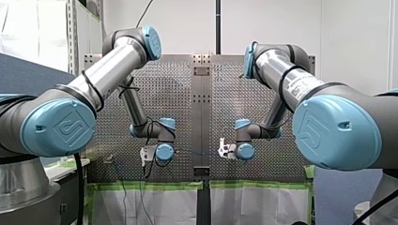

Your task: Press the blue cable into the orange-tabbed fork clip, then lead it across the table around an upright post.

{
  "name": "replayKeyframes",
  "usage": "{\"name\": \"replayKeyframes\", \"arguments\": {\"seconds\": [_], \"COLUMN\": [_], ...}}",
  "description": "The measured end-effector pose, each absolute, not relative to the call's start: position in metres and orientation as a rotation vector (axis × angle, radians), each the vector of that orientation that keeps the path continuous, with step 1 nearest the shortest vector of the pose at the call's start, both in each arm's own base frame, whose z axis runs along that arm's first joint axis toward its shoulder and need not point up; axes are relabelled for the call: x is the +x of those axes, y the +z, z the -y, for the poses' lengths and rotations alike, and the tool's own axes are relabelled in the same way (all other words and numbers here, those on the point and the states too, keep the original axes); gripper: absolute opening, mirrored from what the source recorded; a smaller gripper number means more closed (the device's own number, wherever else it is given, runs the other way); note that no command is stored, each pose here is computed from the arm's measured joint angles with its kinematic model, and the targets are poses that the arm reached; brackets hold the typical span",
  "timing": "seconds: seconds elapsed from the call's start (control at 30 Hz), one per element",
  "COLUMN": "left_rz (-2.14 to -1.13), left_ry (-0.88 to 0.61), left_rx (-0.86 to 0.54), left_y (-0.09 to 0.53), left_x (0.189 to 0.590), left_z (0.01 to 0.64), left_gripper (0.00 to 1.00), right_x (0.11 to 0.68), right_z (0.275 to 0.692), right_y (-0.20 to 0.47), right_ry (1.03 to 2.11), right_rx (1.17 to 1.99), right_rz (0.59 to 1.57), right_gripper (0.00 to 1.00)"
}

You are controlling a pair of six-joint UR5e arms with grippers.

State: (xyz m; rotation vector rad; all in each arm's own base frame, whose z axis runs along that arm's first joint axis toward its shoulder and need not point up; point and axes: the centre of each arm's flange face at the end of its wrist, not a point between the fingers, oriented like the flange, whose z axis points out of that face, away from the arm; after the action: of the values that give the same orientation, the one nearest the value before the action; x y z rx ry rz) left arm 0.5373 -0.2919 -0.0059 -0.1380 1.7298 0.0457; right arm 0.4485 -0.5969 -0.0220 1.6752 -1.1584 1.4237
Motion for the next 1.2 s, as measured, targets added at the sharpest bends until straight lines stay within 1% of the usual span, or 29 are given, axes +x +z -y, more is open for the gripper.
{"name": "replayKeyframes", "arguments": {"seconds": [0.03, 0.1, 0.13, 0.17, 0.2, 0.23, 0.27, 0.3, 0.33, 0.37, 0.4, 0.43, 0.93, 1.2], "left_rz": [-1.729, -1.728, -1.728, -1.728, -1.728, -1.728, -1.728, -1.727, -1.727, -1.727, -1.728, -1.728, -1.749, -1.743], "left_ry": [0.048, 0.053, 0.054, 0.055, 0.058, 0.061, 0.066, 0.074, 0.081, 0.089, 0.099, 0.106, 0.132, 0.138], "left_rx": [-0.14, -0.142, -0.143, -0.143, -0.144, -0.145, -0.146, -0.146, -0.145, -0.142, -0.136, -0.132, -0.099, -0.032], "left_y": [-0.0056, -0.0054, -0.0053, -0.0053, -0.0053, -0.0053, -0.0053, -0.0053, -0.0054, -0.0053, -0.0053, -0.0053, -0.0068, -0.0005], "left_x": [0.5373, 0.5372, 0.5372, 0.5371, 0.5371, 0.537, 0.5369, 0.5366, 0.5363, 0.5361, 0.5359, 0.5358, 0.5345, 0.5346], "left_z": [0.2918, 0.2915, 0.2914, 0.2913, 0.2911, 0.2908, 0.2906, 0.2903, 0.2902, 0.2901, 0.2899, 0.2898, 0.2883, 0.2952], "left_gripper": [0.96, 0.96, 0.82, 0.73, 0.73, 0.56, 0.38, 0.38, 0.25, 0.07, 0.07, 0.0, 0.0, 0.0], "right_x": [0.4484, 0.4484, 0.4484, 0.4485, 0.4484, 0.4484, 0.4484, 0.4484, 0.4484, 0.4484, 0.4484, 0.4484, 0.4484, 0.447], "right_z": [0.5969, 0.5969, 0.5969, 0.5969, 0.5969, 0.5969, 0.5969, 0.5968, 0.5968, 0.5968, 0.5968, 0.5968, 0.5967, 0.5952], "right_y": [-0.022, -0.022, -0.022, -0.022, -0.022, -0.0221, -0.0221, -0.0221, -0.0221, -0.0221, -0.0221, -0.0221, -0.0221, -0.0215], "right_ry": [1.424, 1.424, 1.424, 1.424, 1.424, 1.423, 1.423, 1.423, 1.423, 1.423, 1.423, 1.423, 1.422, 1.395], "right_rx": [1.675, 1.675, 1.675, 1.675, 1.675, 1.675, 1.676, 1.676, 1.676, 1.676, 1.676, 1.676, 1.677, 1.698], "right_rz": [1.159, 1.159, 1.159, 1.159, 1.159, 1.159, 1.159, 1.159, 1.159, 1.159, 1.159, 1.159, 1.16, 1.162], "right_gripper": [0.0, 0.0, 0.0, 0.0, 0.0, 0.0, 0.0, 0.0, 0.0, 0.0, 0.0, 0.0, 0.0, 0.0]}}
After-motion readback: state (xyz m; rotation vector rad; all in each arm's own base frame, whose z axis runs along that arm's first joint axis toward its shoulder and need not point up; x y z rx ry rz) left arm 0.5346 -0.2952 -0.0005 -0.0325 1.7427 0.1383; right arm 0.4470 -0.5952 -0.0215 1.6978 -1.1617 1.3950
